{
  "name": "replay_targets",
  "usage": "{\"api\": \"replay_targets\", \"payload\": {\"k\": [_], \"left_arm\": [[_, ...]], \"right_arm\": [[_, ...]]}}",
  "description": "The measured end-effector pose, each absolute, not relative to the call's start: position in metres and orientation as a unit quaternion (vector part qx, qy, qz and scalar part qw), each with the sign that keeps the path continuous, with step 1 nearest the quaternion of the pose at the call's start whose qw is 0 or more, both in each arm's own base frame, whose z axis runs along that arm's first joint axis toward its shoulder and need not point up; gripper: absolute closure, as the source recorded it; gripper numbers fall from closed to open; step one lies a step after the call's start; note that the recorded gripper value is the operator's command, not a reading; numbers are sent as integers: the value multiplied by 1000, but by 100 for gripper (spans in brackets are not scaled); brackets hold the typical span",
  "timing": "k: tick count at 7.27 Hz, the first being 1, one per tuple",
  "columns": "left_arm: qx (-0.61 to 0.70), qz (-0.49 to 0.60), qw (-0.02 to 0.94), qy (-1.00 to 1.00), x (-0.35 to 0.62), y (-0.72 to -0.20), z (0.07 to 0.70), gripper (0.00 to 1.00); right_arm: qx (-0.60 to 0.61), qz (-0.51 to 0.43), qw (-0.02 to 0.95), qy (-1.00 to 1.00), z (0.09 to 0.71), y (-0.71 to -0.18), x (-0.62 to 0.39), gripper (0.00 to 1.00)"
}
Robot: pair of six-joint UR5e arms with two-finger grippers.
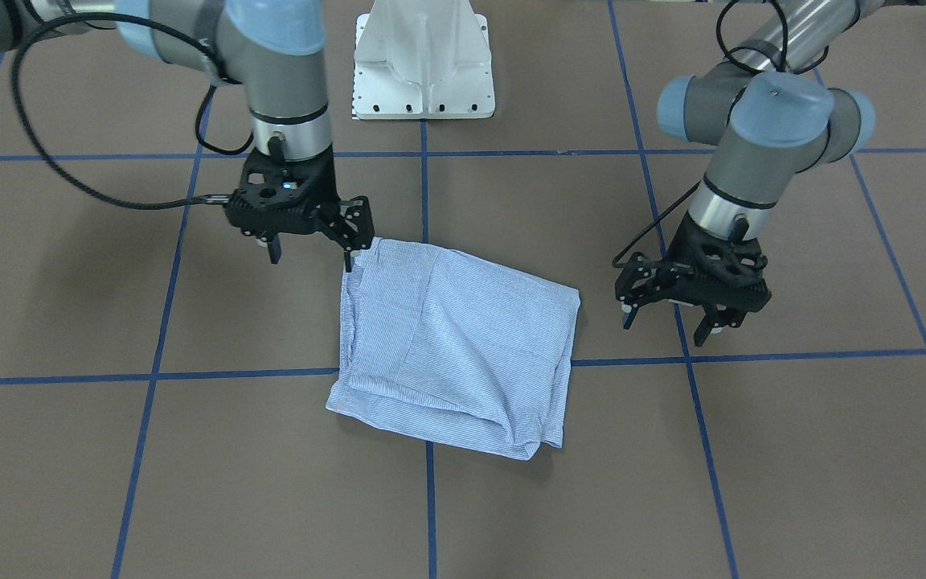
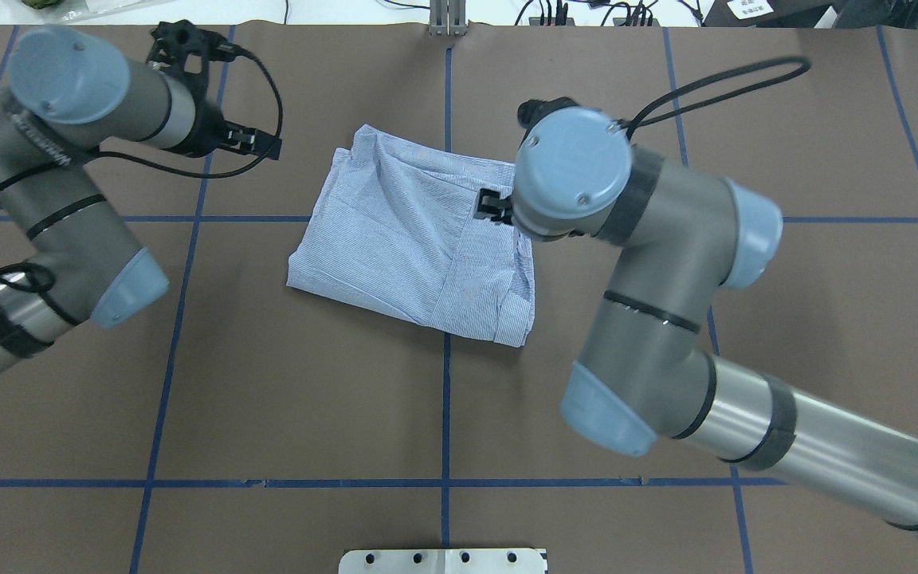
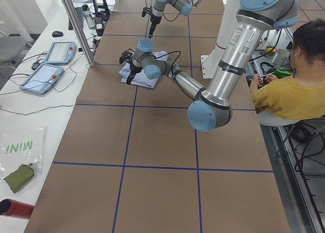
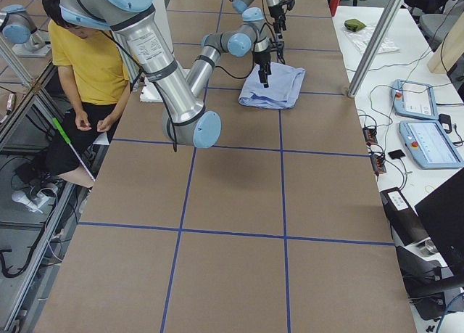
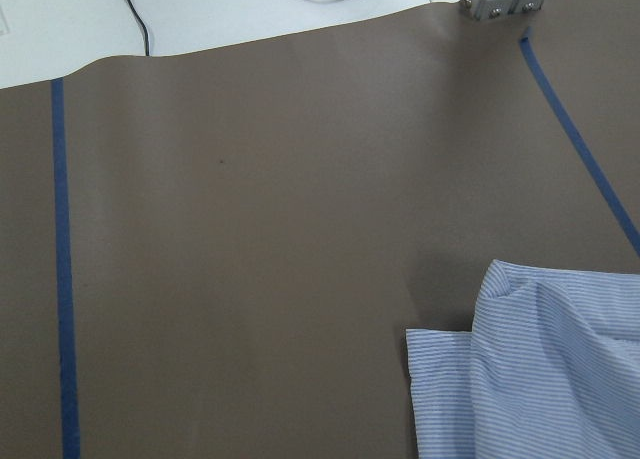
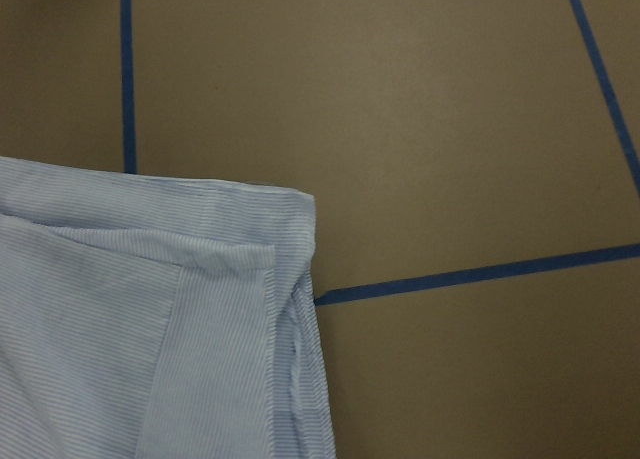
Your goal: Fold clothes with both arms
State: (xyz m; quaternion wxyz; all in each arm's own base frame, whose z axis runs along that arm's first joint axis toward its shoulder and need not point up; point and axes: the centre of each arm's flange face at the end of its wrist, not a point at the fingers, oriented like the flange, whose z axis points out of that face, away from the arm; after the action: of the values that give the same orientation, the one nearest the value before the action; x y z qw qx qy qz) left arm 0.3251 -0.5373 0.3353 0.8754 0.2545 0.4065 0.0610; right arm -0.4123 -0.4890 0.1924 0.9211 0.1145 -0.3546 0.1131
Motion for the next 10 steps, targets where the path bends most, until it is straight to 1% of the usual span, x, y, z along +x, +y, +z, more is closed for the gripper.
{"api": "replay_targets", "payload": {"k": [2,4,5,7,8,10], "left_arm": [[265,111,884,369,243,-495,365,0],[275,185,882,334,124,-482,415,0],[279,207,881,323,71,-473,441,0],[259,199,889,321,10,-441,490,0],[233,187,897,325,0,-433,519,0],[180,156,913,331,-14,-427,582,0]], "right_arm": [[107,51,929,-352,243,-522,-315,0],[94,-22,930,-354,319,-543,-193,0],[92,-51,929,-355,362,-540,-133,0],[89,-91,923,-362,455,-501,-17,0],[72,-83,924,-365,504,-467,24,0],[41,-59,932,-355,584,-399,55,0]]}}
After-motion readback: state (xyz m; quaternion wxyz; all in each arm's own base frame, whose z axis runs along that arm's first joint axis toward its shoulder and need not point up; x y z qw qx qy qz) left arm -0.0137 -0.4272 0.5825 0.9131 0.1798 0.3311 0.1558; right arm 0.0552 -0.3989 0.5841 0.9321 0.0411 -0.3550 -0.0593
